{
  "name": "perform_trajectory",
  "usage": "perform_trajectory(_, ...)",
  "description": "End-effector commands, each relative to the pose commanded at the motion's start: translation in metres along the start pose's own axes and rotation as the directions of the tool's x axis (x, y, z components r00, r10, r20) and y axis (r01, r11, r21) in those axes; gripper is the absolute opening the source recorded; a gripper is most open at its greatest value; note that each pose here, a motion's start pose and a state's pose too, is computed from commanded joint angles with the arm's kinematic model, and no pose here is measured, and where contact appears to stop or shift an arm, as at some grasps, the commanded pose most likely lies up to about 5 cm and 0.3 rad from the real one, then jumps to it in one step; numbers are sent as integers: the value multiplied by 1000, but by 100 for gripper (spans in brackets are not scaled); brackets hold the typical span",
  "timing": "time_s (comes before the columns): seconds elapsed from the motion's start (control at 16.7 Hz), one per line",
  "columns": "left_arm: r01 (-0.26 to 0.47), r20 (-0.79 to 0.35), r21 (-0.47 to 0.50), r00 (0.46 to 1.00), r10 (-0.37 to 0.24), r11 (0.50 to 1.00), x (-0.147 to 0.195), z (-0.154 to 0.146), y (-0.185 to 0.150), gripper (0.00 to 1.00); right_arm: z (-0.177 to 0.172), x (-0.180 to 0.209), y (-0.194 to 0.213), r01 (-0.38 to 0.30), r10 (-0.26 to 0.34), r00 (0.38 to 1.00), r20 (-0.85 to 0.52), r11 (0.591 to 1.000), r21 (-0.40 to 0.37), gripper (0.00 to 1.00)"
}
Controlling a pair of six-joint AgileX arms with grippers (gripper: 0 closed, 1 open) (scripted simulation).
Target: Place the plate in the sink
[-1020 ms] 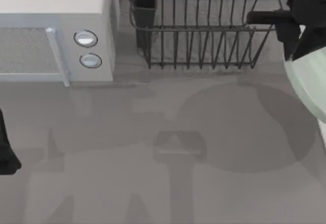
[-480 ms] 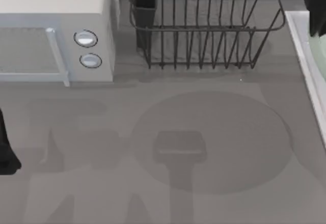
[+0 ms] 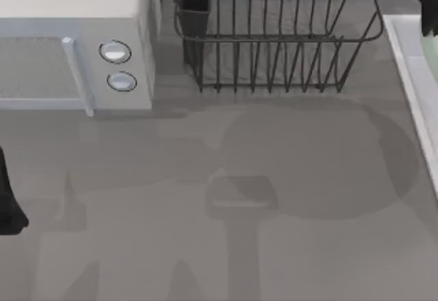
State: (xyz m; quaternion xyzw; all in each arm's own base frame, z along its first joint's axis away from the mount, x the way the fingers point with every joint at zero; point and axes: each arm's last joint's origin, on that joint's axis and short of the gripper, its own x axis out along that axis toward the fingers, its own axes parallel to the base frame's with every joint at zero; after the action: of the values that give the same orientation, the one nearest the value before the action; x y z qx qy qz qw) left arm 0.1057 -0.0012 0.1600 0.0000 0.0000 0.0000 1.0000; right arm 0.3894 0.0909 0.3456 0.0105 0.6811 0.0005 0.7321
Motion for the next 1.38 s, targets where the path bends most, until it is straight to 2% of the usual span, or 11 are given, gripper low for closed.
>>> perform_trajectory(0.24, 0, 0, 0, 1000, 0, 1000, 0, 0, 0, 100, 63, 70, -50, 15, -15, 998, -57, 1000, -2, 0)
perform_trajectory(0.42, 0, 0, 0, 1000, 0, 1000, 0, 0, 0, 100, 89, 114, -96, 16, -17, 997, -73, 1000, -4, 0)
perform_trajectory(0.6, 0, 0, 0, 1000, 0, 1000, 0, 0, 0, 100, 97, 133, -123, 17, -17, 998, -69, 1000, -4, 0)
perform_trajectory(0.84, 0, 0, 0, 1000, 0, 1000, 0, 0, 0, 100, 97, 134, -125, 17, -17, 998, -68, 1000, -4, 0)
perform_trajectory(1.38, 0, 0, 0, 1000, 0, 1000, 0, 0, 0, 100, 97, 134, -125, 17, -17, 998, -68, 1000, -4, 68)
